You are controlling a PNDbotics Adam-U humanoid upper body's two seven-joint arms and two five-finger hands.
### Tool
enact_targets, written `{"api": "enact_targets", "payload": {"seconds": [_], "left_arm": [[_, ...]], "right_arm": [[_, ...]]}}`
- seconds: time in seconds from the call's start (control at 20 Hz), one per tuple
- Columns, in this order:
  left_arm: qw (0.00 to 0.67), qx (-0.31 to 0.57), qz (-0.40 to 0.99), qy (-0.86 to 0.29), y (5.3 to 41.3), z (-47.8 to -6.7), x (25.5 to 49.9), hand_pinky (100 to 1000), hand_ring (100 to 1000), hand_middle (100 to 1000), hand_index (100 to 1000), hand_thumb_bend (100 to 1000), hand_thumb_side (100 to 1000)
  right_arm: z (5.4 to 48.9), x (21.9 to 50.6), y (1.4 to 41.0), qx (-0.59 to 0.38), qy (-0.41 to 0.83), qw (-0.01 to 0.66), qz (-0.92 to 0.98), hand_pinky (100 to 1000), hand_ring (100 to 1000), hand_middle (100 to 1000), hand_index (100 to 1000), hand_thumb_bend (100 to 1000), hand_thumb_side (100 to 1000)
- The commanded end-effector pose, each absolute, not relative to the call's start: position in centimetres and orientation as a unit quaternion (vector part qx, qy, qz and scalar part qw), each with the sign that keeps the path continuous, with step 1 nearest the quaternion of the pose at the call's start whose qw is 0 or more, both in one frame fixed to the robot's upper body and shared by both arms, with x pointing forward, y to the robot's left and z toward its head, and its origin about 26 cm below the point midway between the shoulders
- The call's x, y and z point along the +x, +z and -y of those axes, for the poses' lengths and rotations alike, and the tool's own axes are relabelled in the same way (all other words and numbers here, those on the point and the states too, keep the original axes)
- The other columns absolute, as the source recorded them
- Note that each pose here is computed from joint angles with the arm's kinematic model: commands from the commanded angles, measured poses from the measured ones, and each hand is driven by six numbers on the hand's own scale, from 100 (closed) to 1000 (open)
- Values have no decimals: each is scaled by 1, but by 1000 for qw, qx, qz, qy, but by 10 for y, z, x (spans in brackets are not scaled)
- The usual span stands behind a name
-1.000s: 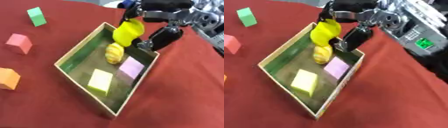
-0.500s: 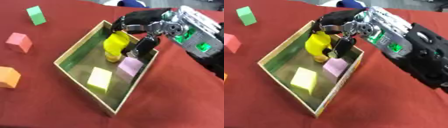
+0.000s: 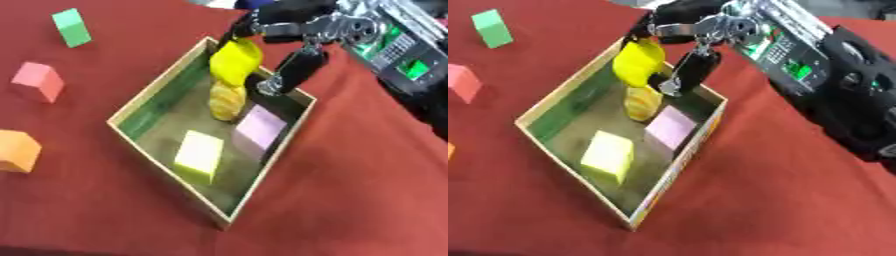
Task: Pick up objects on the table and place them in the box.
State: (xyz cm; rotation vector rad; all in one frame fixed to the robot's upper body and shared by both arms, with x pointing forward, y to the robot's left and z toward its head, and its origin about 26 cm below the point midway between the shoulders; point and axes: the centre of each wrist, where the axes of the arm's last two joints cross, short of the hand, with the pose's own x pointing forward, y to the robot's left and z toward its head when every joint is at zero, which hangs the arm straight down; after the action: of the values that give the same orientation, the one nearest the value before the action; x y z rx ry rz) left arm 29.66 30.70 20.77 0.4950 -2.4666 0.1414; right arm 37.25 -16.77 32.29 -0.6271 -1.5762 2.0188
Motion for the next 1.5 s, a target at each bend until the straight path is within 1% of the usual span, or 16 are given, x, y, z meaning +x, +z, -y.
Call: {"api": "enact_targets", "payload": {"seconds": [0.05, 0.15, 0.25, 0.3, 0.5, 0.65, 0.8, 0.85, 0.9, 0.95, 1.0, 1.05, 1.15, 1.3, 1.35, 1.5], "left_arm": [[289, 190, 937, 43, 218, -308, 294, 741, 576, 574, 796, 141, 315], [289, 189, 938, 43, 218, -307, 294, 740, 576, 573, 796, 142, 314], [288, 189, 938, 42, 218, -307, 294, 740, 576, 573, 796, 143, 314], [288, 189, 938, 43, 218, -307, 294, 740, 576, 573, 796, 144, 314], [288, 189, 938, 44, 218, -307, 294, 740, 576, 573, 796, 146, 313], [287, 189, 938, 44, 218, -307, 294, 740, 576, 573, 796, 147, 311], [286, 189, 938, 44, 218, -307, 294, 739, 576, 572, 795, 146, 310], [286, 191, 938, 43, 219, -308, 294, 739, 575, 572, 795, 145, 307], [285, 193, 938, 40, 220, -308, 294, 739, 575, 572, 795, 145, 310], [284, 197, 938, 35, 221, -309, 294, 739, 574, 572, 795, 142, 301], [283, 202, 937, 28, 223, -310, 294, 738, 573, 569, 795, 140, 298], [283, 210, 936, 18, 226, -312, 293, 738, 571, 571, 795, 138, 293], [284, 231, 930, -4, 232, -315, 293, 738, 570, 570, 794, 137, 287], [295, 284, 910, -71, 245, -322, 291, 734, 570, 574, 797, 155, 253], [300, 301, 899, -102, 249, -323, 290, 739, 571, 577, 802, 166, 244], [327, 342, 858, -200, 258, -329, 287, 742, 577, 586, 805, 190, 231]], "right_arm": [[176, 365, 343, -247, 731, 238, 590, 914, 969, 850, 925, 193, 118], [177, 363, 343, -242, 736, 237, 586, 934, 998, 876, 947, 309, 100], [176, 364, 341, -232, 747, 237, 576, 960, 1000, 913, 973, 384, 100], [176, 364, 340, -227, 755, 236, 569, 971, 1000, 931, 987, 384, 100], [178, 366, 341, -220, 759, 238, 565, 969, 1000, 924, 993, 280, 231], [180, 368, 341, -222, 747, 246, 576, 954, 1000, 906, 985, 242, 249], [185, 364, 345, -233, 731, 250, 591, 920, 994, 862, 959, 148, 193], [189, 362, 347, -236, 716, 258, 604, 875, 929, 787, 907, 100, 115], [194, 357, 350, -240, 695, 268, 623, 858, 900, 757, 876, 100, 173], [200, 351, 355, -245, 669, 278, 644, 845, 874, 728, 847, 100, 155], [205, 342, 359, -252, 642, 287, 665, 840, 868, 721, 840, 100, 292], [210, 333, 362, -255, 618, 294, 684, 840, 868, 719, 842, 100, 214], [219, 314, 368, -256, 584, 299, 710, 840, 869, 719, 844, 100, 255], [235, 291, 372, -258, 547, 295, 739, 840, 866, 715, 846, 100, 433], [243, 288, 371, -258, 536, 294, 748, 840, 866, 713, 846, 100, 376], [268, 286, 364, -258, 506, 295, 768, 840, 867, 714, 846, 100, 394]]}}
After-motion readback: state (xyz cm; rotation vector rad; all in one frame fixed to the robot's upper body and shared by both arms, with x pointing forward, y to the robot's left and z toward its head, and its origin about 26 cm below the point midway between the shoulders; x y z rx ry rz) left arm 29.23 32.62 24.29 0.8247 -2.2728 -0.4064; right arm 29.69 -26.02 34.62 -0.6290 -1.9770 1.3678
